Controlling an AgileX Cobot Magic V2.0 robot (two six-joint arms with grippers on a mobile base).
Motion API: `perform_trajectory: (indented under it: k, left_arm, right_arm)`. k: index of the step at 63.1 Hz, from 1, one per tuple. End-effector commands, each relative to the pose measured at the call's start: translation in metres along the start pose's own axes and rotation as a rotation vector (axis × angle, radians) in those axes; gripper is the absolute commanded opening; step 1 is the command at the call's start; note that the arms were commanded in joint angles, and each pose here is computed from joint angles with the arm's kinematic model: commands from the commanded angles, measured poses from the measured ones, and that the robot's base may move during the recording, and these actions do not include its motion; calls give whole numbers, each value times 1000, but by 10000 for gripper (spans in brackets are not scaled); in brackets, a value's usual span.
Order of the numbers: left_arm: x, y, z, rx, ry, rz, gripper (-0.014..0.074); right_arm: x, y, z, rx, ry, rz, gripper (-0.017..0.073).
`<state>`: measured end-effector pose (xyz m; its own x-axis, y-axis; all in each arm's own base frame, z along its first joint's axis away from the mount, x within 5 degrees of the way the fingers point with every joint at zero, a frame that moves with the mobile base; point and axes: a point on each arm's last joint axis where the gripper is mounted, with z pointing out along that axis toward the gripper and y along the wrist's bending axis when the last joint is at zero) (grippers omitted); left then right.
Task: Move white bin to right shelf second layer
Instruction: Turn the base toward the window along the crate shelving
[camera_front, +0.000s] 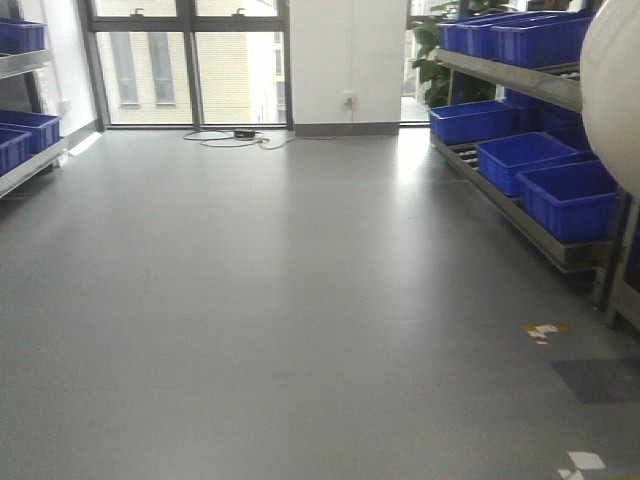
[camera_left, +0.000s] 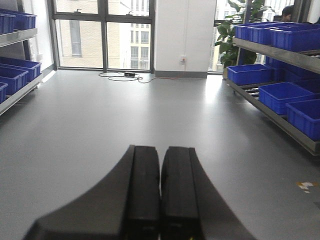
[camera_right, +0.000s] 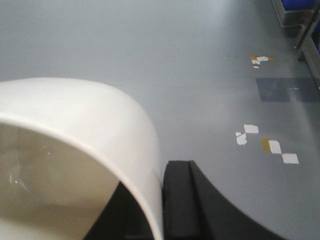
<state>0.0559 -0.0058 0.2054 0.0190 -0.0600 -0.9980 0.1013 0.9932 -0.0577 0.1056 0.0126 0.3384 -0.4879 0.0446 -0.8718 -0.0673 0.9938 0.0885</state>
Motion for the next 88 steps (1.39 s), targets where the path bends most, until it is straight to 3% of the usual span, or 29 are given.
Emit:
perform_trajectory:
  k: [1,88]
  left_arm:
    - [5,1,1,2,-48,-9,85]
    - [5,1,1,2,-48,-9,85]
  right_arm:
    - [-16,1,-4,-3,-117,1,48]
    - [-16,1,-4,-3,-117,1,48]
